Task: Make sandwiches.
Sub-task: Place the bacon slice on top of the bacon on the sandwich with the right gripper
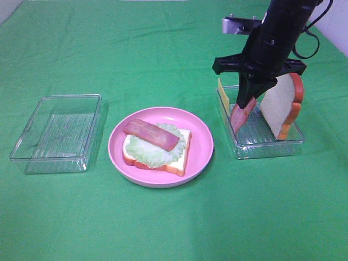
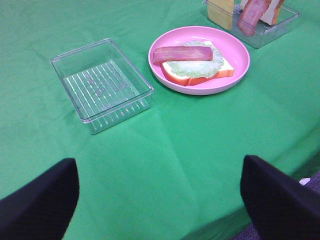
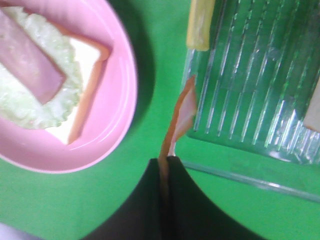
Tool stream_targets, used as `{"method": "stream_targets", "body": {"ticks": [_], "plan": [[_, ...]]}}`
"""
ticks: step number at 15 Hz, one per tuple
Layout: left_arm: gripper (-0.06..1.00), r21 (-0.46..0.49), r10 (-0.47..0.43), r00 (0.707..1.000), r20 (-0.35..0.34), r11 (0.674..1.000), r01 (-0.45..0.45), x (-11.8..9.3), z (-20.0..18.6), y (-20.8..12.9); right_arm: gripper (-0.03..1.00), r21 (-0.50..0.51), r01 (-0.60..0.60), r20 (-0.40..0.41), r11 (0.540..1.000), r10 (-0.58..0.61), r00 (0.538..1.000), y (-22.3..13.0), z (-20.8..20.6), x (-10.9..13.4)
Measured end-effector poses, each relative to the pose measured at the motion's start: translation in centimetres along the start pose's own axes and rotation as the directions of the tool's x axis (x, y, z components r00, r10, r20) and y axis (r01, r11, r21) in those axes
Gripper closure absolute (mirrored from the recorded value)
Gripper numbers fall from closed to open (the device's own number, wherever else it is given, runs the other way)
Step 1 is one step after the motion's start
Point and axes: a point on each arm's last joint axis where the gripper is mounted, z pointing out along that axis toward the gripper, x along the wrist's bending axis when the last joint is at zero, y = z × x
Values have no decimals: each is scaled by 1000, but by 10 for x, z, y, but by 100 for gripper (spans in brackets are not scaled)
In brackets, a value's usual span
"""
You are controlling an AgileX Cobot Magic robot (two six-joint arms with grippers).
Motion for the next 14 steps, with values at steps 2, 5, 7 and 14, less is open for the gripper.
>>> {"method": "stream_targets", "body": {"ticks": [2,5,7,14], "plan": [[12,0,0,1000,0,1000,0,0,0,0,97,-2,-9,-78,1000,9,997,-10,-22,11],[12,0,0,1000,0,1000,0,0,0,0,97,2,14,-254,1000,-13,967,-16,-34,29],[12,0,0,1000,0,1000,0,0,0,0,97,-19,33,-349,999,-38,936,-15,-37,39],[12,-1,0,1000,0,1000,0,0,0,0,97,-100,40,-513,994,-85,854,0,11,114]]}}
